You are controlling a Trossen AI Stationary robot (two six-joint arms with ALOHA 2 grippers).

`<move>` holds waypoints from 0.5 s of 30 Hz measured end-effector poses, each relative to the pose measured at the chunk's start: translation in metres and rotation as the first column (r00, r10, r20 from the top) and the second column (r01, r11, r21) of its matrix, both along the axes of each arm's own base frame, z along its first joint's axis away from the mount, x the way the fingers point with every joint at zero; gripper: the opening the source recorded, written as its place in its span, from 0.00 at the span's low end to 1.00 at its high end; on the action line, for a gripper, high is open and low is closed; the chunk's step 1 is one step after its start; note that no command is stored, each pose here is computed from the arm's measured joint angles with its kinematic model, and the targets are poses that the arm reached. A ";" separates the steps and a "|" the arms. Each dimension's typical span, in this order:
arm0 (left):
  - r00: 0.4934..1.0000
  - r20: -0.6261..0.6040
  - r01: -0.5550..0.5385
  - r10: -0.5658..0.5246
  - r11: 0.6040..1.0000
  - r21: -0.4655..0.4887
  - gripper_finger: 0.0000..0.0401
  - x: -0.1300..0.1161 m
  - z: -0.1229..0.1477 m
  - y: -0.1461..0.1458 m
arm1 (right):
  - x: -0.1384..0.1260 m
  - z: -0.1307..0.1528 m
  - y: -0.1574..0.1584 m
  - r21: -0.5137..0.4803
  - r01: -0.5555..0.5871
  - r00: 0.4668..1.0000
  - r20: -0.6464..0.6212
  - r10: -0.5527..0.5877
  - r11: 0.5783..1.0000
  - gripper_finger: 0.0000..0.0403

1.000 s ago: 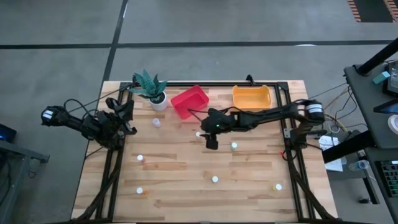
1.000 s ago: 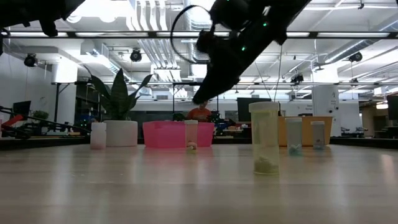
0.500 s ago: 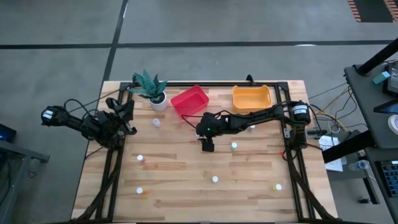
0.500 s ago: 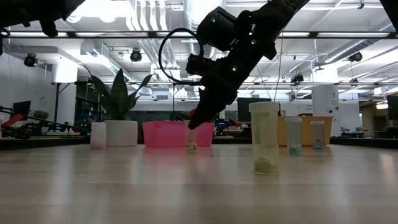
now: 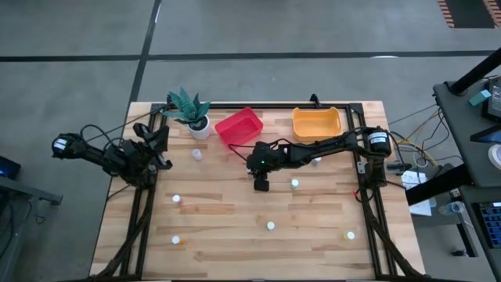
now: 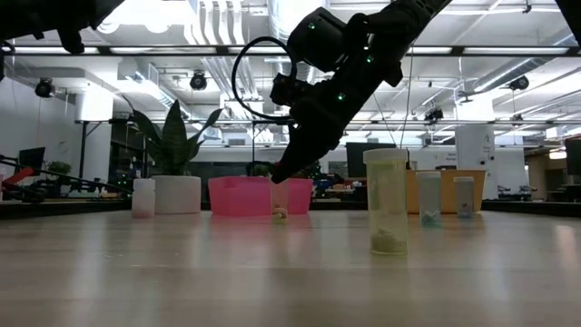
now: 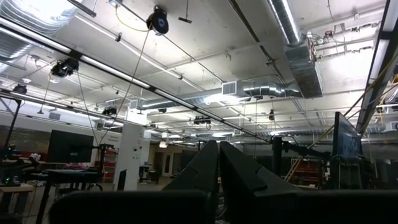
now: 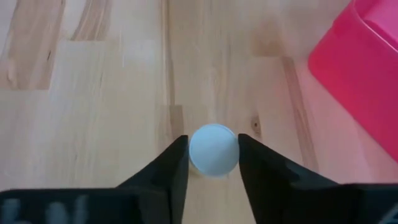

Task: Pick and place medicine bottles into bin by pill shape (circle, oval)
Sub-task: Put the yellow capsule bottle into the yellow bin

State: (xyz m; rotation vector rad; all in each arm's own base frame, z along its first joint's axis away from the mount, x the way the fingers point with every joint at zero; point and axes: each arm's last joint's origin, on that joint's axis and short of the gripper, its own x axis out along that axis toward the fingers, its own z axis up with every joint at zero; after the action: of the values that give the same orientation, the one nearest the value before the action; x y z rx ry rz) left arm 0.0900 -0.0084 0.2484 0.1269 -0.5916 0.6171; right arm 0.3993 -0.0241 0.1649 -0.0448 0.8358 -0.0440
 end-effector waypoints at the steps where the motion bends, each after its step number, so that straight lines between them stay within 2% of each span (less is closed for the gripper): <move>1: 1.000 0.000 0.000 0.000 1.000 0.000 0.00 0.000 0.000 0.000 | 0.000 0.000 0.000 0.001 0.001 1.000 0.000 -0.001 1.000 0.26; 5: 1.000 0.000 0.001 -0.001 1.000 0.000 0.00 0.000 0.000 0.000 | 0.000 0.000 0.000 0.002 0.003 1.000 0.001 -0.003 1.000 0.24; 10: 1.000 0.001 0.002 -0.002 1.000 -0.001 0.00 0.000 0.000 0.000 | -0.002 0.004 0.000 0.000 0.007 1.000 0.000 -0.007 1.000 0.29; 15: 1.000 0.002 0.002 -0.002 1.000 -0.002 0.00 0.000 0.000 0.000 | -0.014 0.037 -0.009 -0.056 0.078 0.996 0.052 -0.075 0.995 0.27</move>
State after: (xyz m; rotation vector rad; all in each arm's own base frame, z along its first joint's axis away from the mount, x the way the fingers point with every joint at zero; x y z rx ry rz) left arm 0.0899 -0.0084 0.2485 0.1241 -0.5932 0.6156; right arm 0.3858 -0.0334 0.2016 -0.0659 0.7857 -0.1410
